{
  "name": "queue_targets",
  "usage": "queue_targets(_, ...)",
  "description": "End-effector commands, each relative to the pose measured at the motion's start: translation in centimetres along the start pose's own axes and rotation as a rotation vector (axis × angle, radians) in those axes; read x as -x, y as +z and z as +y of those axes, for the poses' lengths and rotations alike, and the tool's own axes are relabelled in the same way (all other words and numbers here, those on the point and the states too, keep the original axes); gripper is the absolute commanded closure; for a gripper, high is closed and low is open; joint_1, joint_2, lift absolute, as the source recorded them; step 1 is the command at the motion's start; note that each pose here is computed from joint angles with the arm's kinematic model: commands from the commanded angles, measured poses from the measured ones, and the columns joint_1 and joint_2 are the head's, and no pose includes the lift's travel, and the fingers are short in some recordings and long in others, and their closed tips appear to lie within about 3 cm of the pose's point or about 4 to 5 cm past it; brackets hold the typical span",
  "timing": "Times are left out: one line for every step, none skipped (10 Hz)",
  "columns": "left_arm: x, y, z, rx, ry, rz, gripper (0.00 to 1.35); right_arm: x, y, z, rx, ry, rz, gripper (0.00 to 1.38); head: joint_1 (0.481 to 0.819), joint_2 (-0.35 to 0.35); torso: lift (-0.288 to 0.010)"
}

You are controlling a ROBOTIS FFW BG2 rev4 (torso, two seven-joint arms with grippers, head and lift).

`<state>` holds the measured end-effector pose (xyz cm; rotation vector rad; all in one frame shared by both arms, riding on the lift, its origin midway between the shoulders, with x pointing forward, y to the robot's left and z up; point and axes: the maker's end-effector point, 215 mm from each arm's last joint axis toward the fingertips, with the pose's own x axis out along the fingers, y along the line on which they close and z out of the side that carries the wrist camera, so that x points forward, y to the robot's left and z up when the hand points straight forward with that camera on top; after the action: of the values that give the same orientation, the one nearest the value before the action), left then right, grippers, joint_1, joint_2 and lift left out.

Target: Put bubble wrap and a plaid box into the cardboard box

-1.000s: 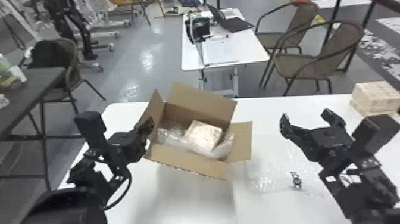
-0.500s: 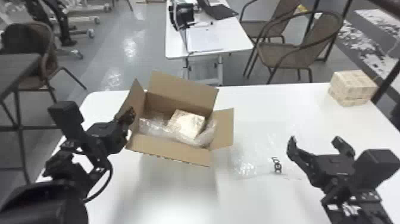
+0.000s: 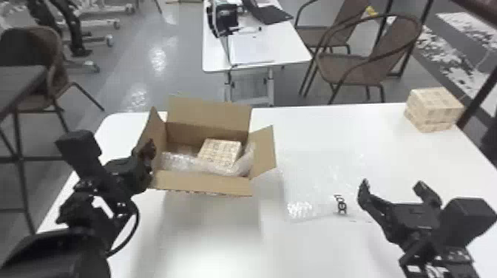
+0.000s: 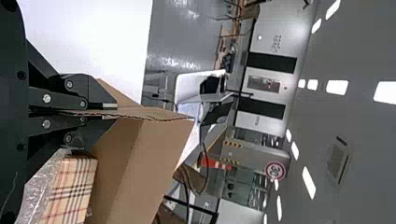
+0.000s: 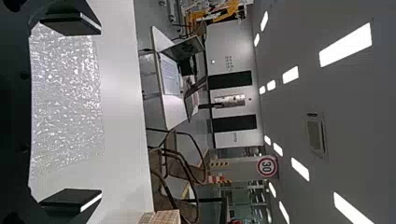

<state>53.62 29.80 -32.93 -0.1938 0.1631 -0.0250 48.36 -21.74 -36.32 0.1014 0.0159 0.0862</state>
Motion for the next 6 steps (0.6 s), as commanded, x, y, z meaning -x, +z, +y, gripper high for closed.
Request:
queue_targets(0.0, -1.4, 0.2, 0.085, 0.061, 0.001, 1.22, 0.0, -0.2, 0.0, -0.002, 0.0, 0.005, 0.08, 0.695, 0.086, -0.109)
queue_targets(-0.1, -2.0, 0.9, 0.121, 0.106, -0.004, 1.22, 0.0, -0.3, 0.0, 0.0, 0.0, 0.01, 0.08, 0.695, 0.091, -0.109)
queue_targets(-0.2, -2.7, 1.4, 0.159, 0.138, 0.008, 1.22, 0.0, -0.3, 0.1, -0.001, 0.002, 0.012, 0.08, 0.695, 0.097, -0.109)
queue_targets(-0.4, -3.3, 1.6, 0.212, 0.163, 0.011, 1.22, 0.0, -0.4, 0.1, -0.001, 0.002, 0.015, 0.08, 0.695, 0.1, -0.109)
queue_targets(-0.3, -3.8, 1.9, 0.254, 0.183, 0.01, 1.22, 0.0, -0.4, 0.1, 0.002, 0.004, 0.017, 0.08, 0.695, 0.103, -0.109)
queue_targets(-0.1, -3.9, 2.5, 0.276, 0.215, 0.004, 1.22, 0.1, -0.5, 0.2, 0.005, 0.006, 0.02, 0.08, 0.695, 0.104, -0.109)
